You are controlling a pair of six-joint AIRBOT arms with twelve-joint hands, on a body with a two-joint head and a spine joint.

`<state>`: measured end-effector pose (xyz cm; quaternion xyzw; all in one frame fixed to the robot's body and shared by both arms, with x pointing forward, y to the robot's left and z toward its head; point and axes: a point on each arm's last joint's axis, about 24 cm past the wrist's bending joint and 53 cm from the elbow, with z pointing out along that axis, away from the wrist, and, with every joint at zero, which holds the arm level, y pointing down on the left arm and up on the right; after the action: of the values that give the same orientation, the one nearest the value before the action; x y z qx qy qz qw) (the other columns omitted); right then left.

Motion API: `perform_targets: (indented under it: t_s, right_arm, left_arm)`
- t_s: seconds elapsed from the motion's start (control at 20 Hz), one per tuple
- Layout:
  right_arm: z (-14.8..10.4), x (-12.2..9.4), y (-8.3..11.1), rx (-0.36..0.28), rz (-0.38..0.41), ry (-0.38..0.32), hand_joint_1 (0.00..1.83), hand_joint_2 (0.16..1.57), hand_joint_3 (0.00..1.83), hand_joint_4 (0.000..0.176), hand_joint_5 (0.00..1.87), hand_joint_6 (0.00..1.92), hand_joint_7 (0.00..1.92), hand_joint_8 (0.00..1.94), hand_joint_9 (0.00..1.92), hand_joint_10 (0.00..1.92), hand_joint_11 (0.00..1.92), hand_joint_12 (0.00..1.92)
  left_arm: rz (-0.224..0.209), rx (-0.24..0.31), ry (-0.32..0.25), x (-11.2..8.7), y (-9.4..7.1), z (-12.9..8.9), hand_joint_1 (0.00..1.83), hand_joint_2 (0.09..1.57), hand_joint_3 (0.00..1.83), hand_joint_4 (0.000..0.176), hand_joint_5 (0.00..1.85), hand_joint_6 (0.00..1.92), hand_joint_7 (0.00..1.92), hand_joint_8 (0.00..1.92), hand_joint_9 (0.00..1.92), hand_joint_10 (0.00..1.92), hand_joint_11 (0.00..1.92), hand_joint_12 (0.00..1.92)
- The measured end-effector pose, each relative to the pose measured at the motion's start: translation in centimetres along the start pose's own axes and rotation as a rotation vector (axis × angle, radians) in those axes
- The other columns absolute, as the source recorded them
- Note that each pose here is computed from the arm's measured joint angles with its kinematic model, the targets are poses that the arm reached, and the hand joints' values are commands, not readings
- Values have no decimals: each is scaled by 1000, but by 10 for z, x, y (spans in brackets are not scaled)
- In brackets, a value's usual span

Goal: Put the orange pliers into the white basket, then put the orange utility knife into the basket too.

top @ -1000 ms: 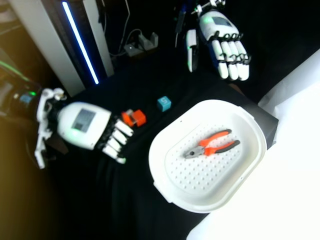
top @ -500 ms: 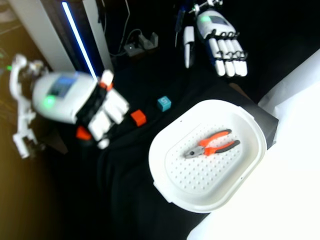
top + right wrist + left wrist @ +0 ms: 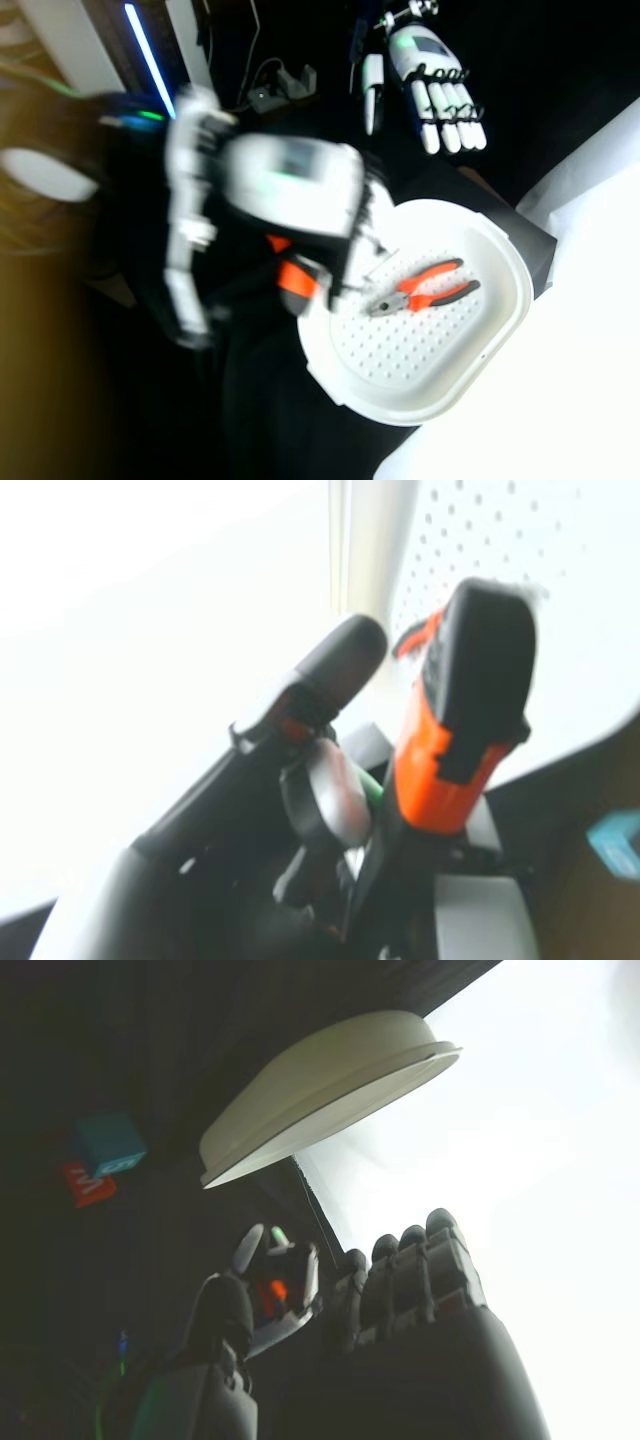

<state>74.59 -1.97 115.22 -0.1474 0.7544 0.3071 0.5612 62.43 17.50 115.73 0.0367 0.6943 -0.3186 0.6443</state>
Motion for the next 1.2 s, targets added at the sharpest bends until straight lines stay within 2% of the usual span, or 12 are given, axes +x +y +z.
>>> perform_targets:
  t_s: [0.05,0.1,0.15,0.2,0.25,0.35,0.55,0.65,0.85,1.05,1.1,1.2]
  right_arm:
    - [3,11,-8,25,7,46,1106,1230,1,48,771,1921,939,1941,1046,1921,1135,1921]
    - [5,15,-14,43,14,65,948,1290,6,41,651,1627,543,1673,555,1748,541,1921]
    - [4,15,-19,52,12,68,883,1211,0,0,331,1233,384,1143,337,1314,197,1710]
    - [3,14,-22,58,16,67,739,1201,0,30,189,435,198,358,150,483,39,1079]
    - [3,14,-22,58,16,68,662,1223,2,39,69,138,73,100,68,102,7,459]
    - [3,15,-22,59,15,71,561,1230,2,20,2,5,2,3,2,3,0,17]
    - [2,17,-16,46,17,75,549,1169,0,21,0,0,0,0,0,0,0,0]
    - [-10,12,-10,29,19,62,511,1127,0,46,0,0,0,0,0,0,0,0]
    - [-60,-32,-13,8,25,-74,352,1099,0,18,0,0,0,0,0,0,0,0]
    - [-100,-59,8,-45,20,-177,181,1085,0,116,0,0,0,0,0,0,0,0]
    - [-116,-64,8,-50,15,-213,130,1122,9,72,0,0,0,0,0,0,0,0]
    - [-138,-58,5,-45,6,-228,121,1139,10,60,0,0,0,0,0,0,0,0]
  left_arm:
    - [1,5,1,0,-1,0,378,1344,0,75,70,0,62,0,41,1,0,228]
    - [-1,5,0,0,-1,0,389,1348,1,63,74,2,59,0,22,1,0,243]
    - [-2,4,-1,0,-1,0,410,1349,1,56,74,2,56,0,19,1,0,251]
    - [-1,7,-2,-1,-2,0,440,1356,1,42,77,1,55,0,11,0,0,214]
    - [-1,8,-3,-1,-2,0,466,1351,0,31,84,2,58,0,9,0,0,172]
    - [1,13,-7,-2,-3,0,479,1351,1,27,85,1,54,6,0,0,0,108]
    - [-5,6,-15,-4,-1,0,436,1348,0,26,72,1,31,0,0,0,4,5]
    - [-6,7,-17,-4,-2,0,437,1340,0,17,74,2,30,0,0,0,24,12]
    - [-8,-10,-22,-8,3,-1,419,1296,0,46,7,0,0,0,0,0,1,166]
    - [-9,6,-42,-14,-4,-5,314,1264,0,72,0,0,0,0,0,0,0,4]
    - [-6,5,-46,-17,-5,-9,340,1272,0,78,0,0,0,0,0,0,0,0]
    - [0,-21,-86,-33,3,-17,407,1264,0,83,0,0,0,0,0,0,0,0]
